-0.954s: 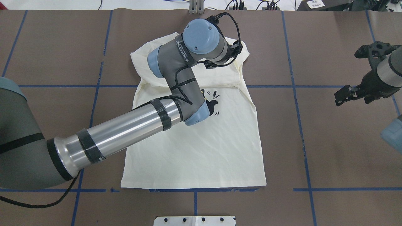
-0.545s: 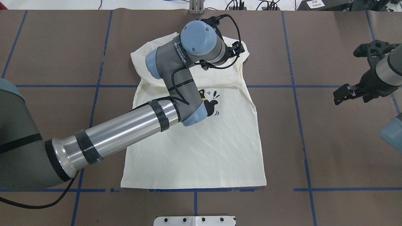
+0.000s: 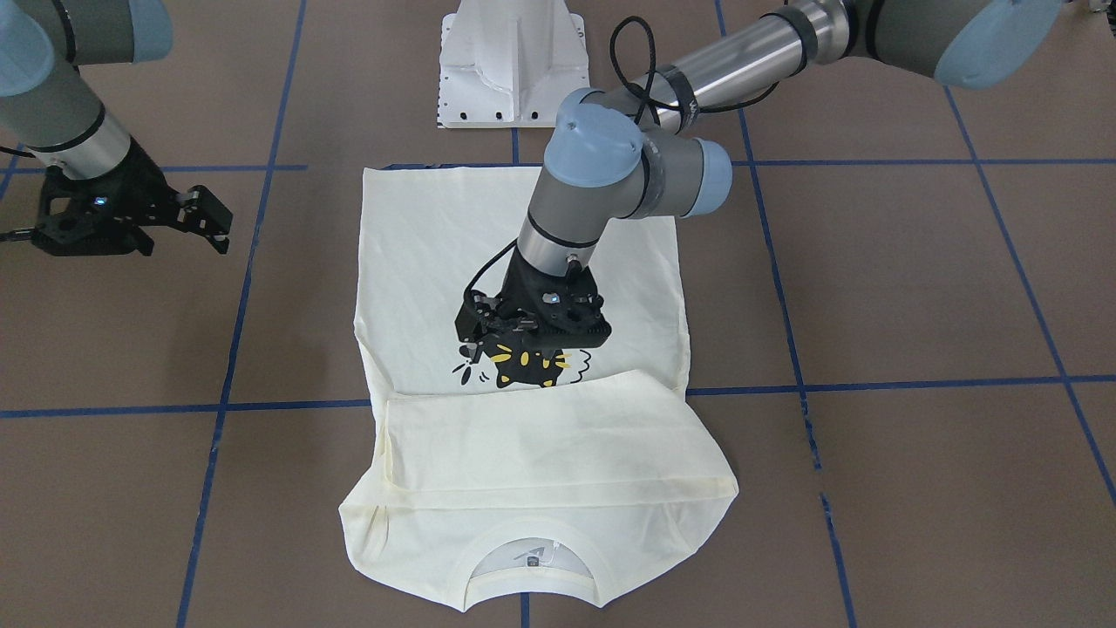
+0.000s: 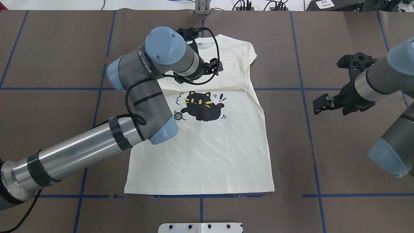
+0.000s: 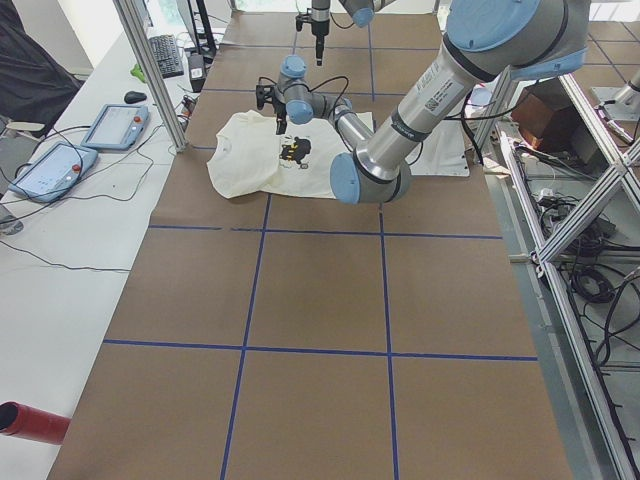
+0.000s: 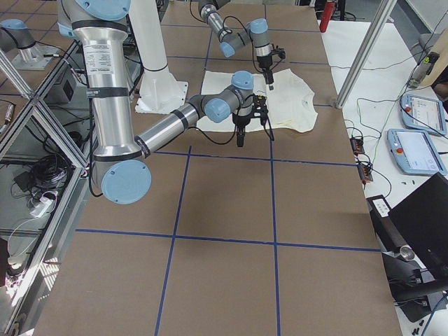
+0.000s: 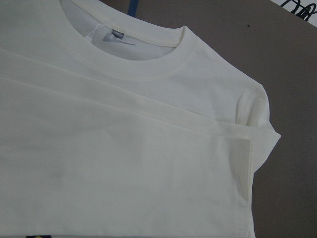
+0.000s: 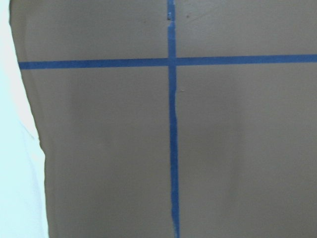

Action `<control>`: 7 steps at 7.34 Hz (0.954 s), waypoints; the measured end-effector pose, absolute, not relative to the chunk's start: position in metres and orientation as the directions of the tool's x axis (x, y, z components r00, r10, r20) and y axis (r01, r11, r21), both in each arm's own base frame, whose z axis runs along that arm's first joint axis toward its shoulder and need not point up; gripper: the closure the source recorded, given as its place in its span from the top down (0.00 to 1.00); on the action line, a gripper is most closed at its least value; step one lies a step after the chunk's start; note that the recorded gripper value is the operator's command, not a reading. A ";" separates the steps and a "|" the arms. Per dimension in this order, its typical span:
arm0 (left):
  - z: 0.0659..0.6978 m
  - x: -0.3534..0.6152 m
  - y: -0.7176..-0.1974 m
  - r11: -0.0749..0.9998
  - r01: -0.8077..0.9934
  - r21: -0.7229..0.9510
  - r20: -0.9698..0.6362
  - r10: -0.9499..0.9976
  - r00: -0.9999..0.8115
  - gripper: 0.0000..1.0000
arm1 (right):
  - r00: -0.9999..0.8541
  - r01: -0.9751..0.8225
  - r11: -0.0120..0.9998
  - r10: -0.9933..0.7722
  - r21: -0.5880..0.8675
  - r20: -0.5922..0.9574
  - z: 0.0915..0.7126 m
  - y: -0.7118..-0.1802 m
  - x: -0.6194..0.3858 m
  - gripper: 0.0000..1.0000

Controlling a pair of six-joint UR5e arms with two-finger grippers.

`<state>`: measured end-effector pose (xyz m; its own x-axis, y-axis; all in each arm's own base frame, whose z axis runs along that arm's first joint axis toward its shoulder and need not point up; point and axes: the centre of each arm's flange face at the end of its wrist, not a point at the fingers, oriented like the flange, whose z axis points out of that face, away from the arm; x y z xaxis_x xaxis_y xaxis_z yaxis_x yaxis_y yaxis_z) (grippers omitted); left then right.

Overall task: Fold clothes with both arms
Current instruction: 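Release the sleeve and move both grippers to the hem corners nearest the robot, then grasp both hem corners nearest the robot with the left and right grippers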

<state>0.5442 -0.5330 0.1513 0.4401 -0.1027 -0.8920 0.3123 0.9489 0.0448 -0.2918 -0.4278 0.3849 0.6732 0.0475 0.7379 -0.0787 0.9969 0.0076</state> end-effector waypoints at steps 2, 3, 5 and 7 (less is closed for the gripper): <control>0.187 0.478 -0.483 0.958 0.262 0.114 -0.869 -0.032 0.493 1.00 | 0.634 -0.129 0.991 0.103 -0.026 0.766 0.370 -0.386 -0.344 1.00; 0.207 0.448 -0.458 0.960 0.247 0.131 -0.863 -0.013 0.505 1.00 | 0.630 -0.144 0.989 0.126 -0.044 0.767 0.362 -0.352 -0.376 1.00; 0.224 0.408 -0.425 0.962 0.236 0.139 -0.855 -0.004 0.519 1.00 | 0.629 -0.172 0.984 0.151 -0.052 0.763 0.349 -0.274 -0.436 1.00; 0.225 0.400 -0.417 0.962 0.234 0.141 -0.855 -0.001 0.519 1.00 | 0.642 -0.154 0.986 0.146 -0.060 0.753 0.354 -0.236 -0.460 0.99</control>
